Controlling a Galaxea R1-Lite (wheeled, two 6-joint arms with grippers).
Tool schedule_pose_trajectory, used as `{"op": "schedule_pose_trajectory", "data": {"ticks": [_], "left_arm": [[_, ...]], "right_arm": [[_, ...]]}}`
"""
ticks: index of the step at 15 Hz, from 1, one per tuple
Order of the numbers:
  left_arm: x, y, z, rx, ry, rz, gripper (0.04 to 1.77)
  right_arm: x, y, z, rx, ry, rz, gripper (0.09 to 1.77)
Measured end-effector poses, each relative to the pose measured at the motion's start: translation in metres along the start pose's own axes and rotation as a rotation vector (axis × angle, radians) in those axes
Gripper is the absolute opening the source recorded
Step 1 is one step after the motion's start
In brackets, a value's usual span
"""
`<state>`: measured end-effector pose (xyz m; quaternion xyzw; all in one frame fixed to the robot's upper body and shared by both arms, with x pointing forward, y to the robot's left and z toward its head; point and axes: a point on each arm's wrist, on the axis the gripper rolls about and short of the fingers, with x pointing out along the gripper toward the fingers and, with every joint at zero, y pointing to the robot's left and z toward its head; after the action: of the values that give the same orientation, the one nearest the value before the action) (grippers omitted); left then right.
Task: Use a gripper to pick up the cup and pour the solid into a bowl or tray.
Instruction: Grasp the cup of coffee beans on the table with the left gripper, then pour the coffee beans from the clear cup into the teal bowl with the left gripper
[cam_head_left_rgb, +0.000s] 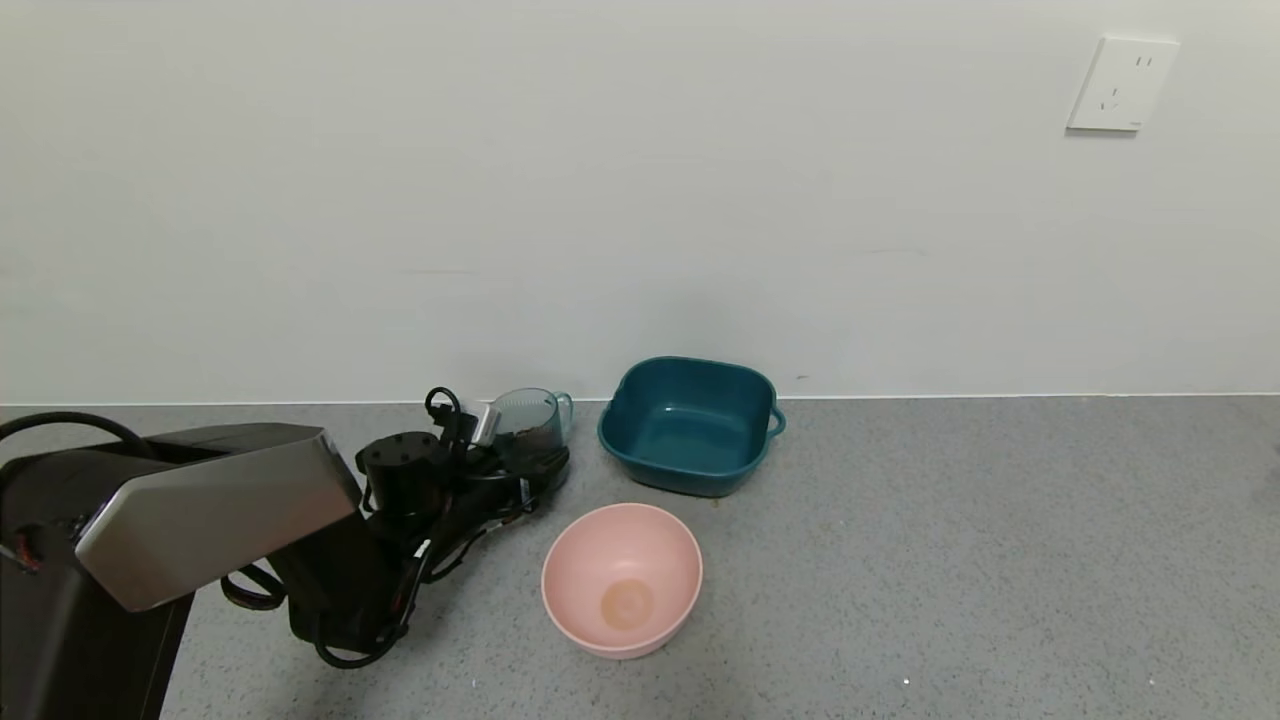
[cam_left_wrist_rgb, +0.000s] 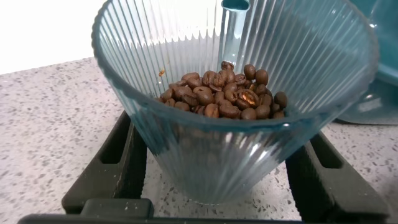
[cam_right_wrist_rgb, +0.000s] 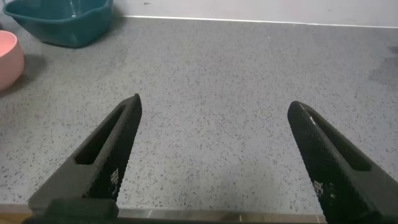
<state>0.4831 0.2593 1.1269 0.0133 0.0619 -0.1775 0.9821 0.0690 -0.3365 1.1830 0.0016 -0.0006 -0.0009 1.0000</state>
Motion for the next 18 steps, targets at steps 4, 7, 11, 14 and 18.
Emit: {"op": "schedule_pose_trajectory", "data": {"ticks": [4, 7, 11, 14, 18], "left_arm": [[-0.008, 0.000, 0.024, 0.001, -0.002, 0.035, 1.29], [-0.018, -0.001, 0.055, 0.005, 0.007, 0.061, 1.29], [-0.032, -0.007, 0.106, 0.017, 0.016, 0.140, 1.29], [-0.035, -0.016, 0.138, 0.084, 0.007, 0.183, 1.29], [-0.032, -0.033, 0.161, 0.191, 0.031, 0.285, 1.28]], "right_arm": [[0.000, 0.000, 0.000, 0.000, 0.000, 0.000, 1.71], [0.000, 0.000, 0.000, 0.000, 0.000, 0.000, 1.71], [0.000, 0.000, 0.000, 0.000, 0.000, 0.000, 1.71], [0.000, 0.000, 0.000, 0.000, 0.000, 0.000, 1.71], [0.000, 0.000, 0.000, 0.000, 0.000, 0.000, 1.71]]}}
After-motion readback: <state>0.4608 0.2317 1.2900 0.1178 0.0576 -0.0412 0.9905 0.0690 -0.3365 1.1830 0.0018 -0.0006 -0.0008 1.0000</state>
